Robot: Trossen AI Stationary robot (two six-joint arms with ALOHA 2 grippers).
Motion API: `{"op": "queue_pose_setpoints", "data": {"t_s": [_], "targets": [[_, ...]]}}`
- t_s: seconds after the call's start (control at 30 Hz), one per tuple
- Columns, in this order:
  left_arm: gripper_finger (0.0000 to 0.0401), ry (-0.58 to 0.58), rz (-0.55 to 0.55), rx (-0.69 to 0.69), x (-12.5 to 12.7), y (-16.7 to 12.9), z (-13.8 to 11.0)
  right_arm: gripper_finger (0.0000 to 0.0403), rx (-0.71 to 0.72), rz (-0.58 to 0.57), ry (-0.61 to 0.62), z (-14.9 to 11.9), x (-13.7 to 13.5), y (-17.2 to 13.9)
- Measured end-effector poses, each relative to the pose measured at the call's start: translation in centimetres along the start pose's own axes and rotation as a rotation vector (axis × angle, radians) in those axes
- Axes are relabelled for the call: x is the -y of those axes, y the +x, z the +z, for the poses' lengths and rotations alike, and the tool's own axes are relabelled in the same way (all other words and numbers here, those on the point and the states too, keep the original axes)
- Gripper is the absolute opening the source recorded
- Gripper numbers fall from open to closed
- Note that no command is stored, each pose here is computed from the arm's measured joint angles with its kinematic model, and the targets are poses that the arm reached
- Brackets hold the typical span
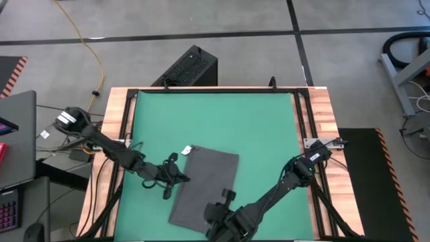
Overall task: Roll towel
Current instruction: Roll the gray towel on the table
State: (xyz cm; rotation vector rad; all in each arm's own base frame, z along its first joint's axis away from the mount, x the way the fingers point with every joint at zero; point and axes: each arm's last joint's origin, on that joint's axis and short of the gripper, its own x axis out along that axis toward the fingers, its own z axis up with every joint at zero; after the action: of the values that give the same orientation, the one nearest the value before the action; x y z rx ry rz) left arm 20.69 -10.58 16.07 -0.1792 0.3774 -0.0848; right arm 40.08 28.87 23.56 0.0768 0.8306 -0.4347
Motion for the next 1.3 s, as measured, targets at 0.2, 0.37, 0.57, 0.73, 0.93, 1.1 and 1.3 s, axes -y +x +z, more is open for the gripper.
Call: {"op": "queue_pose_setpoints", "data": {"t_s": [0.2,0.37,0.57,0.73,0.93,1.1,1.3], "targets": [[0.0,0.076,0.011,-0.085,0.7,4.5,-0.1,0.0008,-0.044,-0.169,0.129,-3.9,0.7,2.4],[0.0,0.095,0.093,-0.251,-0.1,7.1,-1.6,0.0006,-0.08,-0.223,0.145,-6.6,1.1,4.5],[0.0,0.054,0.12,-0.336,-1.0,7.4,-2.1,0.0006,-0.107,-0.225,0.121,-7.2,1.6,6.3],[0.0,0.028,0.146,-0.377,-1.4,7.2,-2.2,0.0005,-0.107,-0.152,0.079,-6.6,1.6,7.7],[0.0,0.027,0.142,-0.384,-1.5,7.2,-2.2,0.0005,-0.203,-0.091,0.091,-6.4,2.5,9.4],[0.0,0.014,0.175,-0.408,-2.0,7.1,-2.3,0.0004,-0.308,-0.226,0.055,-7.5,3.9,9.1],[0.0,-0.022,0.19,-0.399,-3.4,7.5,-1.8,0.0004,-0.378,-0.264,0.023,-7.9,4.5,8.7]]}}
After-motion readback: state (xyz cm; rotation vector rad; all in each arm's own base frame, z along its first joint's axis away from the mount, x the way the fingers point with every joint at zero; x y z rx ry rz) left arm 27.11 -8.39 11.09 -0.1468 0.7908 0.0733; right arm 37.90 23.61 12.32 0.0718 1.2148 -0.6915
